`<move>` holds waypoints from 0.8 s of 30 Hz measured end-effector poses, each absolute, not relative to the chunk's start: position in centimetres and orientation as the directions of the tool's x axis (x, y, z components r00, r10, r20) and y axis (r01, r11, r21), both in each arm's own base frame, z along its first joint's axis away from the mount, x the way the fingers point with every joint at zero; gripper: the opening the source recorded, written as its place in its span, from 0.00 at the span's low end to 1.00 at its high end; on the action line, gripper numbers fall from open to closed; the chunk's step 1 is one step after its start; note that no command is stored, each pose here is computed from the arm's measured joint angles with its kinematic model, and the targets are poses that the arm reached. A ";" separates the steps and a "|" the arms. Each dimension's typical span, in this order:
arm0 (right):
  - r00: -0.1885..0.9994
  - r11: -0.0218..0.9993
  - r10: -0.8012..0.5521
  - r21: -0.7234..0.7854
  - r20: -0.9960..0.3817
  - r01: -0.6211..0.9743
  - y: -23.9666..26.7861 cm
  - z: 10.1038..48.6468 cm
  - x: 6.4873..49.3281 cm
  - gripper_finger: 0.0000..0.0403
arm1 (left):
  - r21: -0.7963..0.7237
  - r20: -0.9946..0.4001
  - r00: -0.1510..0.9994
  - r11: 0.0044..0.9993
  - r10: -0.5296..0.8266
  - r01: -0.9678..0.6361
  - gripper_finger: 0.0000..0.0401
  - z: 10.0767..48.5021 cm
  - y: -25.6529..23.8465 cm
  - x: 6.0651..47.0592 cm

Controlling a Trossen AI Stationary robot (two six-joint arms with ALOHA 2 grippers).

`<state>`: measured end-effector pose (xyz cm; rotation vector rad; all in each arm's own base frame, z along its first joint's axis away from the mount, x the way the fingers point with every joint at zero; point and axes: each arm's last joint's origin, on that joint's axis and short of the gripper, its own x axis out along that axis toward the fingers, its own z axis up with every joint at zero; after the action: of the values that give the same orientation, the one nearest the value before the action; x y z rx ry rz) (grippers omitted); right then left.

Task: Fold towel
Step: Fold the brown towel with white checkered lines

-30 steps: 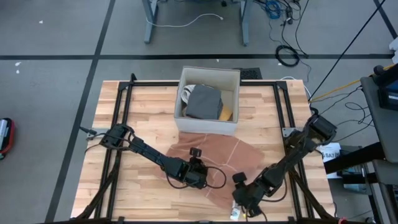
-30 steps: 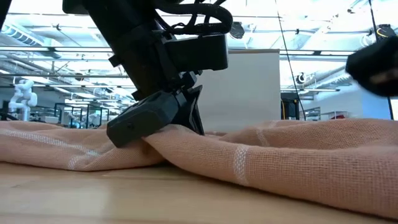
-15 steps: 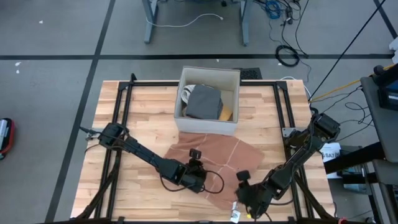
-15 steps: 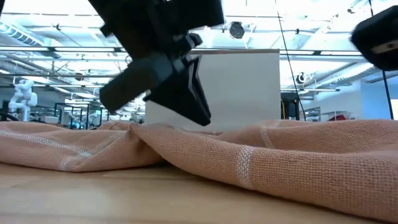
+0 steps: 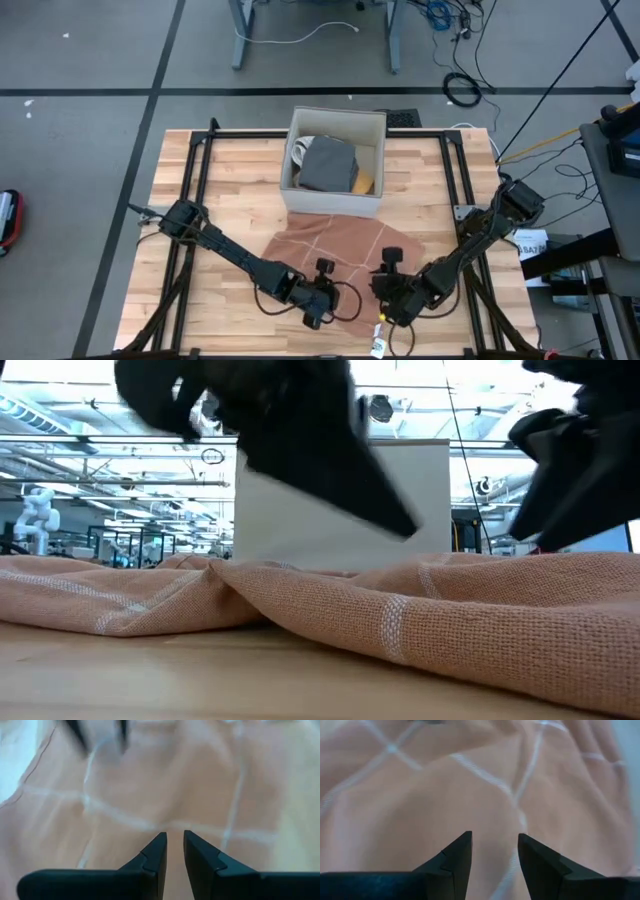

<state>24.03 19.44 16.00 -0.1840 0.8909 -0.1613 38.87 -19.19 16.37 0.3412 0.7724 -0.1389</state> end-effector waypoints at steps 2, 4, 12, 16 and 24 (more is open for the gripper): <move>0.616 0.966 -0.246 -0.242 -0.749 0.091 18.9 16.0 24.4 0.36 | 0.199 -0.687 0.724 0.941 -0.065 0.274 0.18 16.4 -19.3 39.3; 0.613 0.962 -0.265 -0.247 -0.744 0.117 18.3 16.0 24.8 0.36 | 0.156 -0.694 0.709 0.936 -0.124 0.316 0.18 15.9 -19.5 39.5; 0.585 0.953 -0.299 -0.204 -0.754 0.224 16.4 16.0 26.1 0.36 | 0.053 -0.740 0.641 0.933 -0.202 0.355 0.18 12.5 -20.0 39.9; 0.558 0.955 -0.284 -0.176 -0.780 0.239 15.6 15.8 26.6 0.36 | 0.036 -0.738 0.644 0.941 -0.201 0.336 0.18 12.3 -20.0 40.0; 0.457 0.943 -0.315 -0.218 -0.832 0.253 14.2 13.0 27.8 0.36 | 0.038 -0.735 0.647 0.941 -0.202 0.337 0.18 12.3 -20.1 40.0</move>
<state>27.76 14.19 13.04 -0.0665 1.0394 -0.3504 39.96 -20.10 12.35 0.1773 0.8119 -0.3079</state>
